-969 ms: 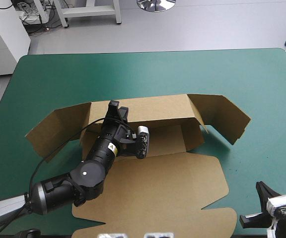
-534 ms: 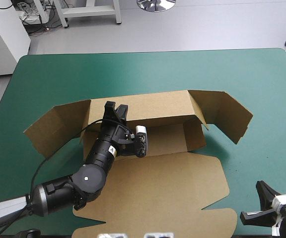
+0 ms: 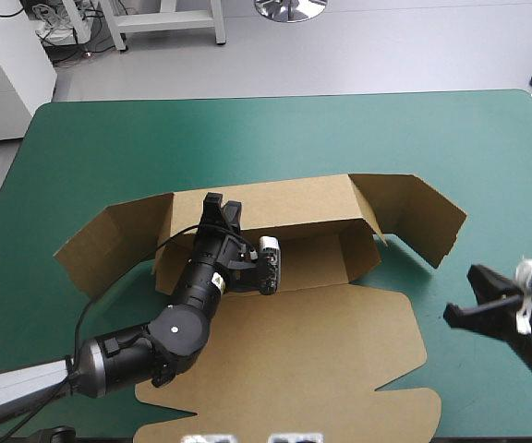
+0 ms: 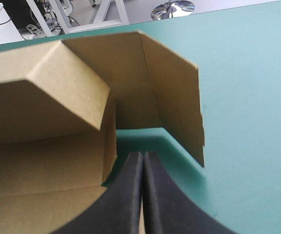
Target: Fold the box
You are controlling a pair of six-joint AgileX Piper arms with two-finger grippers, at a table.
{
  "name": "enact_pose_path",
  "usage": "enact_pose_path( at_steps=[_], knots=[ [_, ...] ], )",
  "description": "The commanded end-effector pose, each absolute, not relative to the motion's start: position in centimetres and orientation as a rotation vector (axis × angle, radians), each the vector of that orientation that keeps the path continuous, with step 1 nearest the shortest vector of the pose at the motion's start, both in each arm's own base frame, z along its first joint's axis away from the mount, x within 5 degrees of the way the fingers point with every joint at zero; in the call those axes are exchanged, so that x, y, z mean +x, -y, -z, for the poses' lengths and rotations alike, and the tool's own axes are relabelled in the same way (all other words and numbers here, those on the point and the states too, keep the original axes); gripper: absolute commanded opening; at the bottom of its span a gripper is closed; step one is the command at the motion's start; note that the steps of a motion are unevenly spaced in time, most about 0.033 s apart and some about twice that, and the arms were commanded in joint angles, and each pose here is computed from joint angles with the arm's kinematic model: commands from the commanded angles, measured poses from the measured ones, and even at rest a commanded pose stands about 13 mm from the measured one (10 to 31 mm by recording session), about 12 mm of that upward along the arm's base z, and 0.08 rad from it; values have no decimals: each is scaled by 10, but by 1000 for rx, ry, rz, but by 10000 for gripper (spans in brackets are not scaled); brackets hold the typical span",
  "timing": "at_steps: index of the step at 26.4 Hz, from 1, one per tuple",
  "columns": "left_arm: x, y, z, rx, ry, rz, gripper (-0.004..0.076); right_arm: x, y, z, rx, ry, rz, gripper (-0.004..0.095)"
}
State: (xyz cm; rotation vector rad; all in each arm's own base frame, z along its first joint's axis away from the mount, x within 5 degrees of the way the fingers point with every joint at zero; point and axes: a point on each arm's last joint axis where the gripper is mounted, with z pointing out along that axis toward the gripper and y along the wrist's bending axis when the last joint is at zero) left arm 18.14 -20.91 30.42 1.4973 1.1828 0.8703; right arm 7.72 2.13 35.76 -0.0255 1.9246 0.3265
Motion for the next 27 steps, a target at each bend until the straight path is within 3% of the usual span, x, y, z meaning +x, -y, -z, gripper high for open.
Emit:
enact_pose_path(
  at_steps=[1,6,9,14,19,27],
  knots=[
    [180,207,-322,1427,-1160,-881,-10,128,-27,-405,-78,-1899,-323,-15],
    [180,207,-322,1427,-1158,-882,-10,233,-40,-447,-212,-1982,-298,-17],
    [180,207,-322,1427,-1158,-882,-10,287,-48,-445,-266,-2044,-320,-17],
    [180,208,-321,1431,-1159,-883,-10,341,-59,-421,-296,-2191,-427,-17],
    [180,208,-320,1433,-1159,-884,-10,359,-67,-399,-315,-2257,-520,-17],
    [180,208,-319,1433,-1177,-874,-10,343,-67,-391,-423,-2377,-510,-17]
  ],
)
